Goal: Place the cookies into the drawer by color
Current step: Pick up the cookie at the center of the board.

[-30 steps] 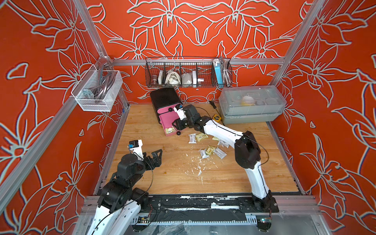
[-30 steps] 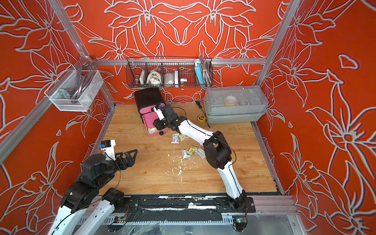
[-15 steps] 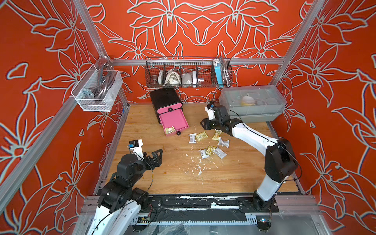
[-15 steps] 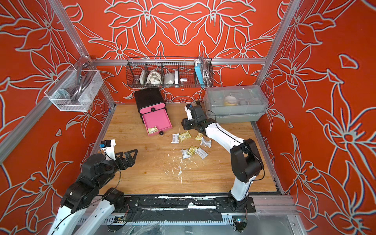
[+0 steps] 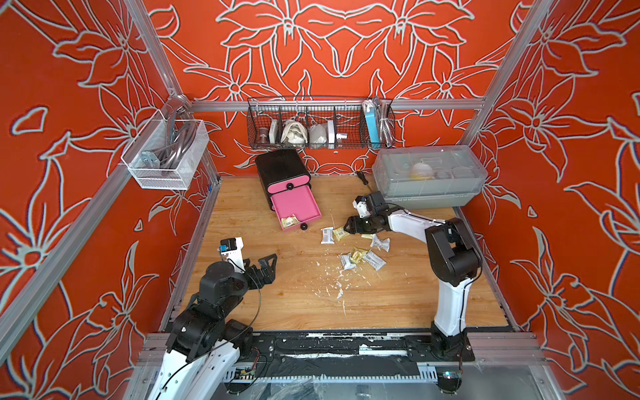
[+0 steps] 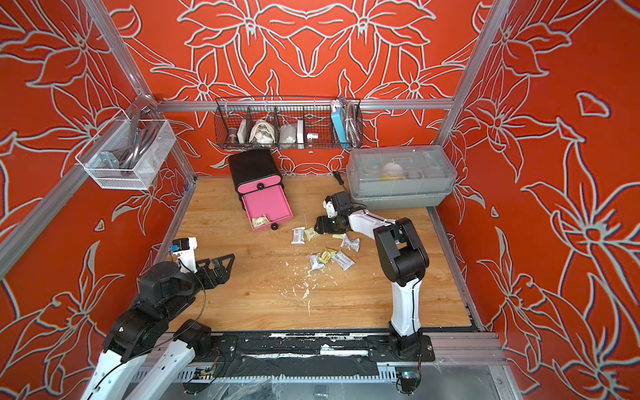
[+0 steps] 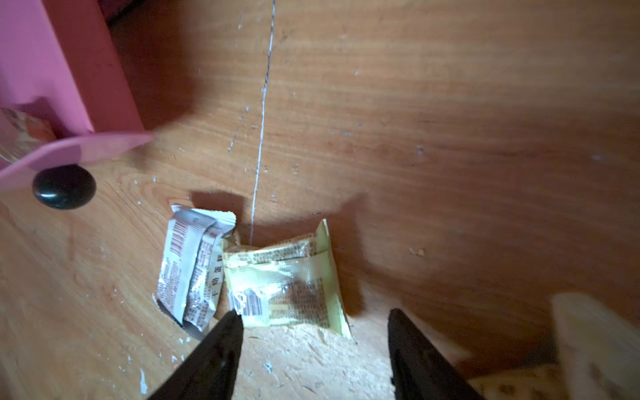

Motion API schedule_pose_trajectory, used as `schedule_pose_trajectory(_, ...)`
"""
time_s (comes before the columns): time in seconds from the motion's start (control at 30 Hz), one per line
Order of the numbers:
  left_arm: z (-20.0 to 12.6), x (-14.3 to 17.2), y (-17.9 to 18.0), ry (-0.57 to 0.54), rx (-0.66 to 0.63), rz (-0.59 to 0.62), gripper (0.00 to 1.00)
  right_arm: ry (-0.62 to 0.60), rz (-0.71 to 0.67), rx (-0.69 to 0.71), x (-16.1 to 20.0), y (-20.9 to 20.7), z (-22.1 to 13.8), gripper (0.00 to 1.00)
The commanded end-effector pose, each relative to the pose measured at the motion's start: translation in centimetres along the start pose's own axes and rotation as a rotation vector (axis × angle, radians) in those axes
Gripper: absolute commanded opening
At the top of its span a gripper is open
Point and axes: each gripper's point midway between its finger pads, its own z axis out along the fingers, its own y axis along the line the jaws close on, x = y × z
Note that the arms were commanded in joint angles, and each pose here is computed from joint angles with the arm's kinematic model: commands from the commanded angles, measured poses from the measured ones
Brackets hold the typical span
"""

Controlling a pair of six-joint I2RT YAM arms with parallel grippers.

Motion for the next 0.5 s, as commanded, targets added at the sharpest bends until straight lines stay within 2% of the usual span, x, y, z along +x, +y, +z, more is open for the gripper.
schedule_pose_trajectory(0.0,0.1,-0.1,0.0,-0.013,0.003,0.005,0.99,-0.002,-0.039,-0.045,-1.2,1.0,0.2,0.70)
schedule_pose_trajectory(0.33,0.0,-0.2,0.1,-0.017,0.000,0.004,0.99,0.083,-0.009,-0.050,0.7,0.1,2.6,0.62)
schedule_pose_trajectory(0.4,0.0,-0.2,0.1,-0.016,0.000,0.005,0.99,0.101,0.000,-0.055,1.2,0.1,2.9,0.58)
schedule_pose_trajectory(0.47,0.0,-0.2,0.1,-0.016,-0.001,0.003,0.99,0.111,0.008,-0.045,1.5,-0.1,3.1,0.48)
